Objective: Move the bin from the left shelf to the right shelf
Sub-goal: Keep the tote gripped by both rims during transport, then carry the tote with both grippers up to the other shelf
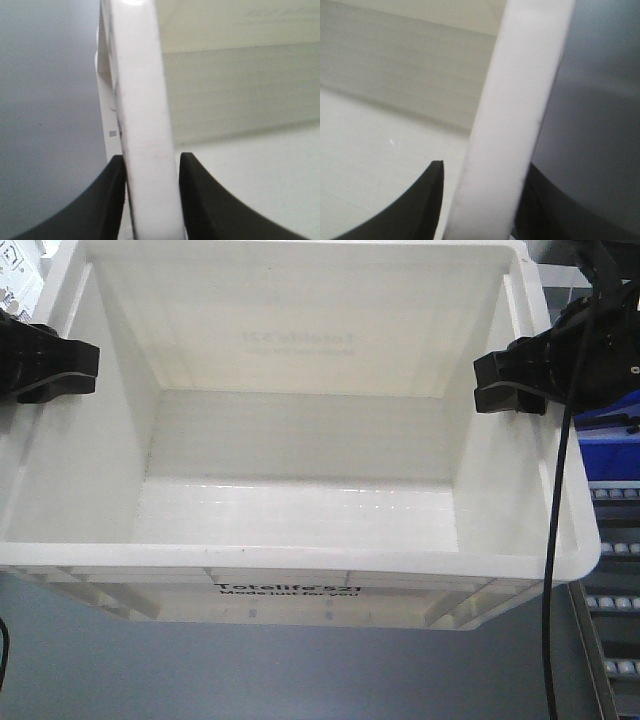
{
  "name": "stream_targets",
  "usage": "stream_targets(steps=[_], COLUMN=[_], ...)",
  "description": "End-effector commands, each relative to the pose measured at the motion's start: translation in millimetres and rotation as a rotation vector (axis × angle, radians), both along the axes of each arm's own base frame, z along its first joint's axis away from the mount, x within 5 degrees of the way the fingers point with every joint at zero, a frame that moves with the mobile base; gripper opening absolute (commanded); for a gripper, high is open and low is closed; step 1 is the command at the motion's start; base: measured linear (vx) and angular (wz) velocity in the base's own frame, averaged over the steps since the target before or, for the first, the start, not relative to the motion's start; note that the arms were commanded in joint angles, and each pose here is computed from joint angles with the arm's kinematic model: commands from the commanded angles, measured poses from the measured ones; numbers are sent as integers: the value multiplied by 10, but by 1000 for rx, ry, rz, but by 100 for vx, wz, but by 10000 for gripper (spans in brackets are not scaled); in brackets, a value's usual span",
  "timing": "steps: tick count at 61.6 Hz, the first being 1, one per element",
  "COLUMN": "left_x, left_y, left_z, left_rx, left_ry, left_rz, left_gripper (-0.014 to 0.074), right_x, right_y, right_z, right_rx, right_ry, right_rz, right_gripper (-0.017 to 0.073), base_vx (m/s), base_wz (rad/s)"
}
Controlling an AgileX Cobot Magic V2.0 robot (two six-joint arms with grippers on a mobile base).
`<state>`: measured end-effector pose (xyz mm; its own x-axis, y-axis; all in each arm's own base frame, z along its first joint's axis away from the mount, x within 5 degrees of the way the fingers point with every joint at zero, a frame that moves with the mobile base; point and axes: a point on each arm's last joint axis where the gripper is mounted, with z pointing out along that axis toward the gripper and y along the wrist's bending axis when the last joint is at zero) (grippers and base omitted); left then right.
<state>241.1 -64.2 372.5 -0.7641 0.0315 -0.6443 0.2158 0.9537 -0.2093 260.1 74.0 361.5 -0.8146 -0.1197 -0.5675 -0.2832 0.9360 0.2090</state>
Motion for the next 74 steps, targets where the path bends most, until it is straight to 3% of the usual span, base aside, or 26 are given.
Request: stream_targets(steps=[1, 35, 74], left_x=[-48, -48, -48], left_y=[-6, -6, -6], left_z=[284, 284, 284], left_rx=[-28, -28, -28], left_ry=[-185, -185, -185], left_rz=[-17, -17, -17], left_gripper=[-8, -8, -8], right_x=[-7, -7, -7], right_y=[-53, -53, -53], right_z=[239, 239, 239], right_rx=[-11, -11, -11], right_ry=[-156, -156, -156], right_rz=[-11, -11, -11], right_gripper=[-4, -4, -4], base_vx=[40, 38, 38], base_wz=[17, 12, -9])
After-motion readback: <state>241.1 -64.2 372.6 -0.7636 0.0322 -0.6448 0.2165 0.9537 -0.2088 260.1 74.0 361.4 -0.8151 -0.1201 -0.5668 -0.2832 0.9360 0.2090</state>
